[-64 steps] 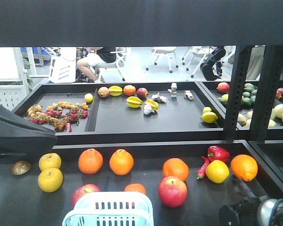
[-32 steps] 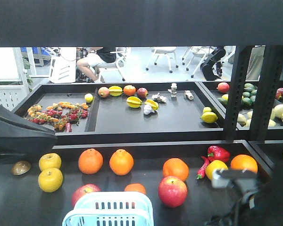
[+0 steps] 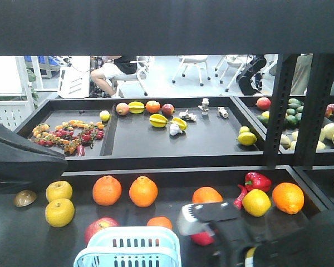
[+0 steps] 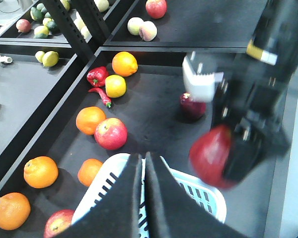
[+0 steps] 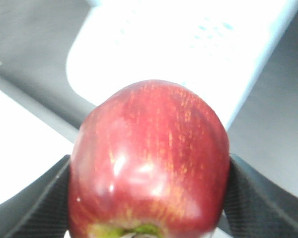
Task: Pick three apples into basket with both arms
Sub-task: 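Lift the apple and carry it over the light-blue basket, then open the right gripper to drop the apple into the basket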
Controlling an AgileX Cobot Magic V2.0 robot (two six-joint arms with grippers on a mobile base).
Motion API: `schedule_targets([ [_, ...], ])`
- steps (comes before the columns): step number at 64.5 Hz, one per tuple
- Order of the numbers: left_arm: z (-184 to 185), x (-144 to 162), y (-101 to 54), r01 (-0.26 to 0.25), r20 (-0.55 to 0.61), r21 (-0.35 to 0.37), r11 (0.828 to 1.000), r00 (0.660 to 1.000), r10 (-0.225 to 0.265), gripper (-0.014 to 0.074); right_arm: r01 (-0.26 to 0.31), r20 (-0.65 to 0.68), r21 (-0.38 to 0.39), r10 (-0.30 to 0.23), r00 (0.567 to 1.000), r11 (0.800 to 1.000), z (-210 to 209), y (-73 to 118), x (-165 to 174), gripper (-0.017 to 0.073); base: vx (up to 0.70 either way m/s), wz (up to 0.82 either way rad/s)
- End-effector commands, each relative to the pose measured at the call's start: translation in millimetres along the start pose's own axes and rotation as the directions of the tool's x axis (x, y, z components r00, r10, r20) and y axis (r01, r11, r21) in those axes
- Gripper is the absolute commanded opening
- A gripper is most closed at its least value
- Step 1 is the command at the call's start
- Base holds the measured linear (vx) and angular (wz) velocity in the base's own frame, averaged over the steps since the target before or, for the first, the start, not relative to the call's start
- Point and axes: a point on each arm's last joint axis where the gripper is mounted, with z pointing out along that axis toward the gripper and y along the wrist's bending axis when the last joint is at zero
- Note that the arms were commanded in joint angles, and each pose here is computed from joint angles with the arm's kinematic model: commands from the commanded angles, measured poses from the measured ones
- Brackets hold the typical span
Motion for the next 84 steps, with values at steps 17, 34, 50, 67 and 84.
schedule_targets([
  [17, -9.8, -12.1, -0.1, 0.007, 0.088, -0.034, 0.999, 0.996, -0.004, -0.0008, -0.025, 0.182, 0.023, 0.021, 0.983, 0.999, 47.0, -5.5, -29.6, 0.0403, 0.00, 0.00],
  [34, -9.8, -12.1, -0.1, 0.007, 0.088, -0.034, 0.999, 0.996, -0.004, -0.0008, -0.081, 0.151, 0.017, 0.077, 0.986, 0.997, 68.7, -11.3, -28.8, 0.0613, 0.00, 0.00],
  [50, -9.8, -12.1, -0.1, 0.007, 0.088, -0.034, 0.999, 0.996, -0.004, -0.0008, -0.089, 0.163, 0.018, 0.085, 0.983, 0.996, 71.0, -12.2, -30.0, 0.0633, 0.00, 0.00],
  [67, -9.8, -12.1, -0.1, 0.007, 0.088, -0.034, 0.999, 0.996, -0.004, -0.0008, -0.103, 0.084, -0.017, 0.104, 0.991, 0.995, 61.4, -5.7, -22.4, 0.0461, 0.00, 0.00],
  [84, -9.8, -12.1, -0.1, 0.007, 0.088, -0.034, 0.999, 0.996, -0.004, -0.0008, -0.060, 0.083, -0.064, 0.065, 0.994, 0.996, 6.1, 6.6, -14.6, 0.0043, 0.00, 0.00],
])
